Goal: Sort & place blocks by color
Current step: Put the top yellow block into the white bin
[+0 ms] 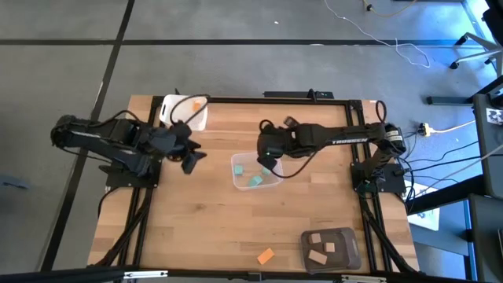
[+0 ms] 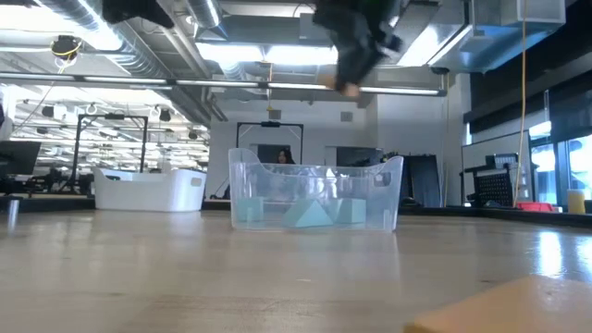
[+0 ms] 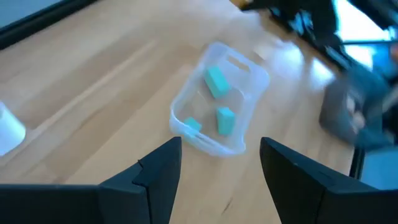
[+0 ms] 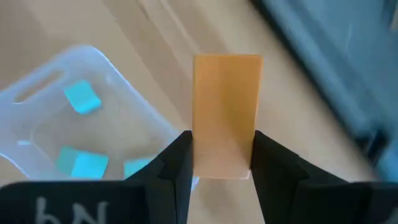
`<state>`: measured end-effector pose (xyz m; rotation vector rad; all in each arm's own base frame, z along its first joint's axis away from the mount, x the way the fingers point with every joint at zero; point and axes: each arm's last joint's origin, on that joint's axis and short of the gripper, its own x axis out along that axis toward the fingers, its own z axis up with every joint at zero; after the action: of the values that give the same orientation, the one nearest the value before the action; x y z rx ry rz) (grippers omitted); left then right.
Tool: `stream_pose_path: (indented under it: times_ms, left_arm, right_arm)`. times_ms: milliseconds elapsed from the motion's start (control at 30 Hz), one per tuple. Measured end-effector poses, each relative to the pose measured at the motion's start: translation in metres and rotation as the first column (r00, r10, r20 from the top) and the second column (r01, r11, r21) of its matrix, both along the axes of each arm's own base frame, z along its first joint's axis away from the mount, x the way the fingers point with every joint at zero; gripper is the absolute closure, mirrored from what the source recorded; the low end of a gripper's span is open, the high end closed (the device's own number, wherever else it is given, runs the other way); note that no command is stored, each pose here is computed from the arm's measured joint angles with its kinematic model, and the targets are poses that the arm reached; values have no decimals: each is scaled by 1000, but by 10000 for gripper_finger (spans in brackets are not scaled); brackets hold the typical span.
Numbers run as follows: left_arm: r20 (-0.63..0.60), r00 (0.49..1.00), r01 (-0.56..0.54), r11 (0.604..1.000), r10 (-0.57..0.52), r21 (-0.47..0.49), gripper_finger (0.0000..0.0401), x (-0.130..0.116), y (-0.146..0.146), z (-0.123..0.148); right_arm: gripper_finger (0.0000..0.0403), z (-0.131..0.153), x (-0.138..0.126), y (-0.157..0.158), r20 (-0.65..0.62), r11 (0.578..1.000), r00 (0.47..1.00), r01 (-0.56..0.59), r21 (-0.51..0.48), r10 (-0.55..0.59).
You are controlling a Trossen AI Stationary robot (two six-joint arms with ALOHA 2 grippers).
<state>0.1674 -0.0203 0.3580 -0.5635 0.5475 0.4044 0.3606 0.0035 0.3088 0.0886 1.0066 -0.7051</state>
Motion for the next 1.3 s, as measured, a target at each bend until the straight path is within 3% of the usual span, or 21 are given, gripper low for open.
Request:
stream_pose_path:
  times_ms: [167,300,633,967,1300]
  left_arm:
    - [120,991,-58,996,65,-62,192,9,19,10]
    - [239,971,-8,996,29,-89,192,15,31,20]
    - [308,951,30,990,13,-135,192,44,54,18]
    - [302,953,20,998,-2,-55,192,71,59,8]
    - [312,950,16,999,-1,-45,205,77,62,7]
  right_arm:
    - [275,22,18,9,25,941,963,-257,-218,269]
    - [275,31,29,12,60,888,925,-340,-310,375]
    - [275,41,38,13,106,837,889,-371,-402,445]
    - [275,43,40,19,129,831,879,-373,-412,459]
    - [275,43,40,26,139,827,870,-384,-410,473]
